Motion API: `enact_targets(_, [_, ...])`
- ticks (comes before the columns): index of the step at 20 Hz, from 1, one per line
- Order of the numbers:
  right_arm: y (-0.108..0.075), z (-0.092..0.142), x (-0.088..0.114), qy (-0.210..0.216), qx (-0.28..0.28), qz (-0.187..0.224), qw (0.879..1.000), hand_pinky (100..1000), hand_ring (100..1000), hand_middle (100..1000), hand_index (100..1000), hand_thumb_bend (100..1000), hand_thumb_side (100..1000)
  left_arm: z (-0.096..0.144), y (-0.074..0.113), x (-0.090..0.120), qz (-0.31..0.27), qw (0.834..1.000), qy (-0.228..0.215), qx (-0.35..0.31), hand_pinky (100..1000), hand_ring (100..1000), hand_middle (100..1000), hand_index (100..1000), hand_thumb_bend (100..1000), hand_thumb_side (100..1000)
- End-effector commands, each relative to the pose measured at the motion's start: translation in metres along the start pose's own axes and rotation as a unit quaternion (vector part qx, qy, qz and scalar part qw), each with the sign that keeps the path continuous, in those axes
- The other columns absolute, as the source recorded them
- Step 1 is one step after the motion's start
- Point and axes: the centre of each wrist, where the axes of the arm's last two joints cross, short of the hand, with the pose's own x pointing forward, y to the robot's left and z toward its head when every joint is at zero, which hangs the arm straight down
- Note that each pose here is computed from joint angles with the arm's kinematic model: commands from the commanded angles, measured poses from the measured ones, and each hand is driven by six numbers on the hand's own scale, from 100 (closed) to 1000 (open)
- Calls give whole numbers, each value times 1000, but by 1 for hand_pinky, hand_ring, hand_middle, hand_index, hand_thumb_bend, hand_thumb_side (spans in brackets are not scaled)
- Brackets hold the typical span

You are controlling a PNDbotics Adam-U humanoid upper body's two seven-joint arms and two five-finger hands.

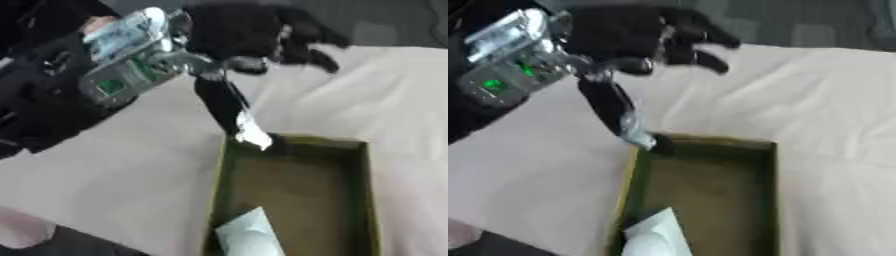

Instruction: Pick up objects on the table and place them in the box.

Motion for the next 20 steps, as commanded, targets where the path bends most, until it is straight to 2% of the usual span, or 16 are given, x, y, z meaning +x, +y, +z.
enact_targets(1, [-5,-4,4,-5,7,12,1000,468,369,305,377,100,927,14,44,-15,-22,991,43,123,1000,978,988,939,477,808])
enact_targets(3, [-8,-2,5,-2,6,20,1000,468,369,305,377,100,926,24,53,-21,-13,984,75,160,1000,944,954,948,404,754])
enact_targets(4, [-10,-1,5,0,6,25,1000,469,369,305,377,100,926,30,54,-24,-5,981,94,167,1000,919,938,952,328,722])
enact_targets(6, [-14,0,7,4,5,35,999,468,369,305,377,100,932,39,49,-27,21,977,128,167,1000,858,887,912,212,743])
enact_targets(7, [-18,2,8,7,4,43,999,469,369,305,377,100,940,42,37,-27,63,973,142,171,993,802,842,873,158,759])
enact_targets(8, [-22,3,9,10,3,52,999,469,369,305,377,100,945,44,24,-26,109,965,150,185,891,743,808,836,121,759])
enact_targets(9, [-26,5,11,13,1,63,998,469,369,305,377,100,949,45,9,-24,166,949,156,219,815,706,804,835,124,740])
enact_targets(10, [-30,7,13,18,-2,72,997,469,369,305,377,100,940,46,-7,-20,220,924,160,269,771,686,800,836,137,716])
enact_targets(13, [-41,12,17,28,-3,96,995,469,369,305,377,100,956,41,-46,-6,326,818,143,453,673,623,765,824,260,667])
enact_targets(14, [-44,13,19,31,-2,102,994,469,368,305,377,100,958,38,-54,-1,341,789,129,495,646,593,739,812,299,642])
enact_targets(15, [-48,17,21,38,2,112,993,470,369,305,377,100,959,32,-54,1,344,760,99,543,664,616,766,832,321,625])
enact_targets(17, [-58,22,27,52,13,130,990,470,369,306,377,100,963,24,-48,1,332,729,31,597,672,599,727,799,352,559])
enact_targets(19, [-64,26,30,61,24,141,988,470,368,306,377,100,965,17,-45,2,332,713,-9,617,669,603,727,793,345,562])
enact_targets(20, [-68,28,31,66,32,145,987,470,368,306,377,100,966,13,-44,4,339,711,-23,616,676,614,737,797,338,566])
